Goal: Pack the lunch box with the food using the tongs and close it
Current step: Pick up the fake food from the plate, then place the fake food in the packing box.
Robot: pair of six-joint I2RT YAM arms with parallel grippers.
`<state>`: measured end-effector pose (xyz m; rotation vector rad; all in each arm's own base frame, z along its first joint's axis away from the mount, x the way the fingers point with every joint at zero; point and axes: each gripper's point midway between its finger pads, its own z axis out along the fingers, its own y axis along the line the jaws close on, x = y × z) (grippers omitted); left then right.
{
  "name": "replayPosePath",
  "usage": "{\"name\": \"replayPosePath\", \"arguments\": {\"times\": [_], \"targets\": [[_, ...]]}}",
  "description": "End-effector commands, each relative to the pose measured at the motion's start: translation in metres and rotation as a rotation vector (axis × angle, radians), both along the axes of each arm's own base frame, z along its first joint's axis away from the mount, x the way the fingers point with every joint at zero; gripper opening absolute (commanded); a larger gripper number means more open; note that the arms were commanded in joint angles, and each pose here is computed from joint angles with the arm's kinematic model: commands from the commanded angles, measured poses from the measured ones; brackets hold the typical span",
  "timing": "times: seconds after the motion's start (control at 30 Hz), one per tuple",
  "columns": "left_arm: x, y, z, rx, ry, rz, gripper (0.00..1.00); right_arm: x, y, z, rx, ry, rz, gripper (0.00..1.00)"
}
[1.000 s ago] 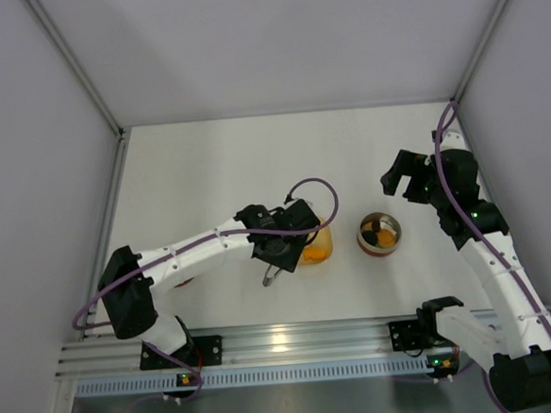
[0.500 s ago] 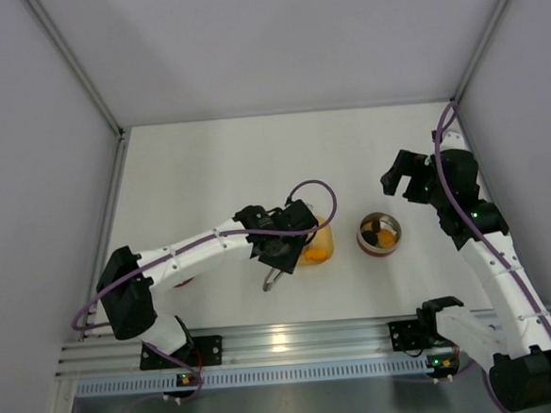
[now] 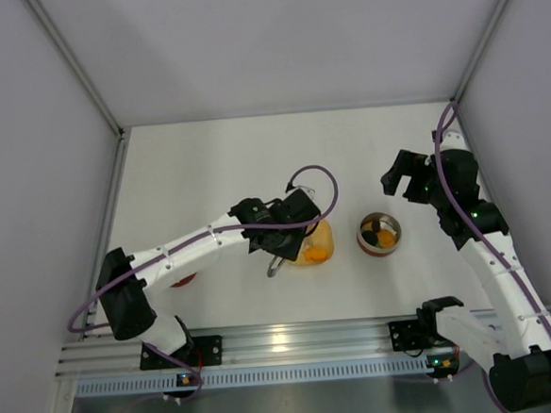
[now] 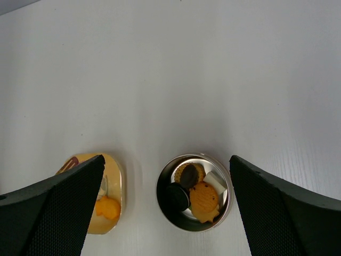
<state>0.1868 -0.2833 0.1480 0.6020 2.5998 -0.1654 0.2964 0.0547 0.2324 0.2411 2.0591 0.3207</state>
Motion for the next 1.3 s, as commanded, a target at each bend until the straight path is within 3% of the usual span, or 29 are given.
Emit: {"name": "replayPosePath", "arguments": {"times": [0.0, 0.3, 0.6, 0.83, 1.27], "targets": [[0.013, -0.006, 0.036, -0.075, -0.091, 0.010, 0.40, 0.003, -0.003, 0.021, -0.009, -0.061, -0.007, 1.00], [0.019, -0.048, 0.072, -0.208, -0.107, -0.087, 0.38, 0.001, -0.003, 0.024, -0.009, -0.065, -0.008, 0.99], [0.007, -0.102, 0.086, -0.235, -0.127, -0.229, 0.39, -0.002, -0.010, 0.026, -0.027, -0.069, -0.035, 0.99], [-0.013, -0.139, 0.077, -0.222, -0.112, -0.319, 0.39, -0.004, -0.010, 0.026, -0.027, -0.069, -0.037, 0.99], [-0.026, -0.152, 0.045, -0.187, -0.054, -0.361, 0.40, -0.004, -0.009, 0.026, -0.028, -0.069, -0.031, 0.99]]}}
